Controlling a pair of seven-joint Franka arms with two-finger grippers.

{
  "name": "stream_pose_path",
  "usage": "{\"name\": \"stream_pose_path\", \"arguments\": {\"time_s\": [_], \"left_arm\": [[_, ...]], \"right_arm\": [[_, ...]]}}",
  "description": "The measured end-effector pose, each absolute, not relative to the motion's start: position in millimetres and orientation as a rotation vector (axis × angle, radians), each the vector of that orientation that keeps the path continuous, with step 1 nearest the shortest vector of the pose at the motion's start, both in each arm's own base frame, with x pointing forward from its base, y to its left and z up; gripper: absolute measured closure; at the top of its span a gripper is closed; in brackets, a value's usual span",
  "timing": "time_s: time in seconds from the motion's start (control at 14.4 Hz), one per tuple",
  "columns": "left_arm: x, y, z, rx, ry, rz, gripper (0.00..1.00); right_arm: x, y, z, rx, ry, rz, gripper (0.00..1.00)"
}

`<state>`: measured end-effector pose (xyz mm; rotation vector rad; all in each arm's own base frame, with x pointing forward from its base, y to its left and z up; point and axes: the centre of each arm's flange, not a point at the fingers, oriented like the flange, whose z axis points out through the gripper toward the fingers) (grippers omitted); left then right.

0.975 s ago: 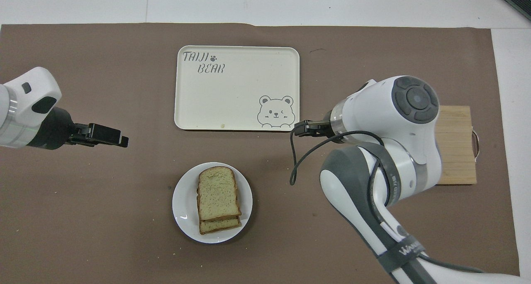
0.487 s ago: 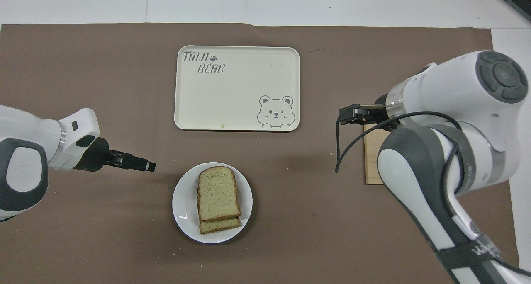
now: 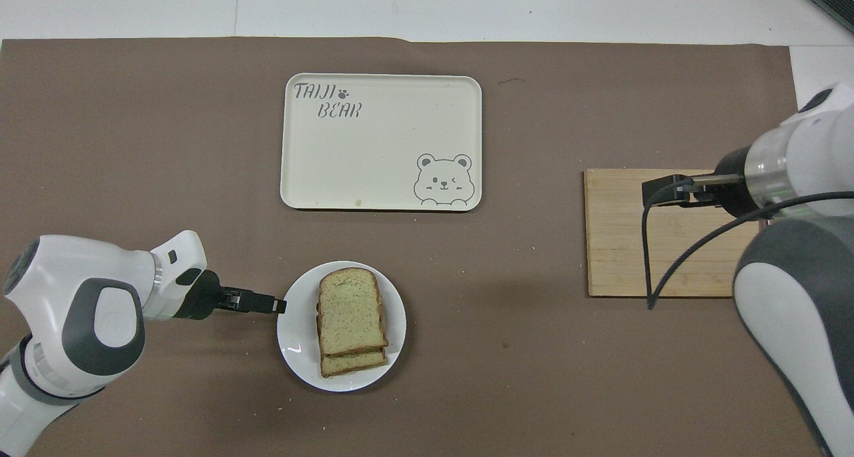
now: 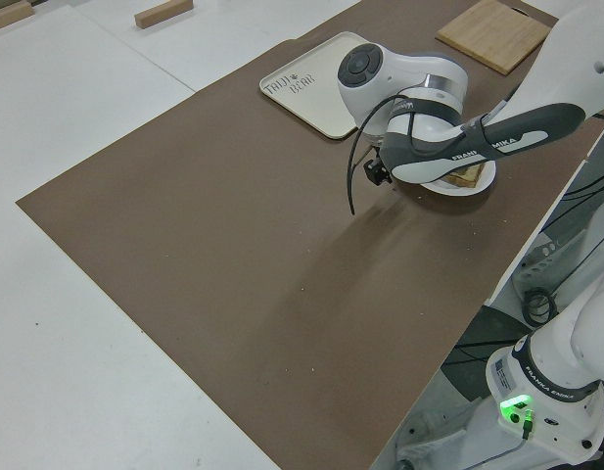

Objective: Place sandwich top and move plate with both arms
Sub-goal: 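Grip the plate rim with the left gripper while the right gripper retracts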

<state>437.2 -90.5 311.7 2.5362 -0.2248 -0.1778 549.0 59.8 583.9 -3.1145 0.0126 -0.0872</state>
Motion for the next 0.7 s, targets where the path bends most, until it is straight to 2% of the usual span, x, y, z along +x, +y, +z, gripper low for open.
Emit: {"name": "stream_pose_path", "arguments": {"time_s": [0.28, 0.49, 0.56, 0.63, 0.7], "left_arm": [[414.1, -106.0, 294.4, 2.518, -0.192, -0.197, 0.04], [405.5, -106.1, 285.1, 2.498, -0.181, -0.196, 0.43], [402.5, -105.5, 281.5, 2.490, -0.172, -0.191, 0.48], [399.3, -106.2, 278.4, 2.482, -0.174, -0.192, 0.48], [395.6, -107.8, 275.0, 2.478, -0.176, -0.191, 0.53]], "right_arm": [[542.7, 27.6, 605.5, -3.121, -0.003, -0.025, 0.00], [536.4, 6.6, 618.7, -3.121, 0.032, 0.006, 0.00], [532.8, 2.3, 623.5, -3.120, 0.044, 0.016, 0.00], [529.4, -2.2, 628.1, -3.119, 0.055, 0.025, 0.00], [526.1, -8.2, 633.6, -3.118, 0.072, 0.031, 0.00]]}}
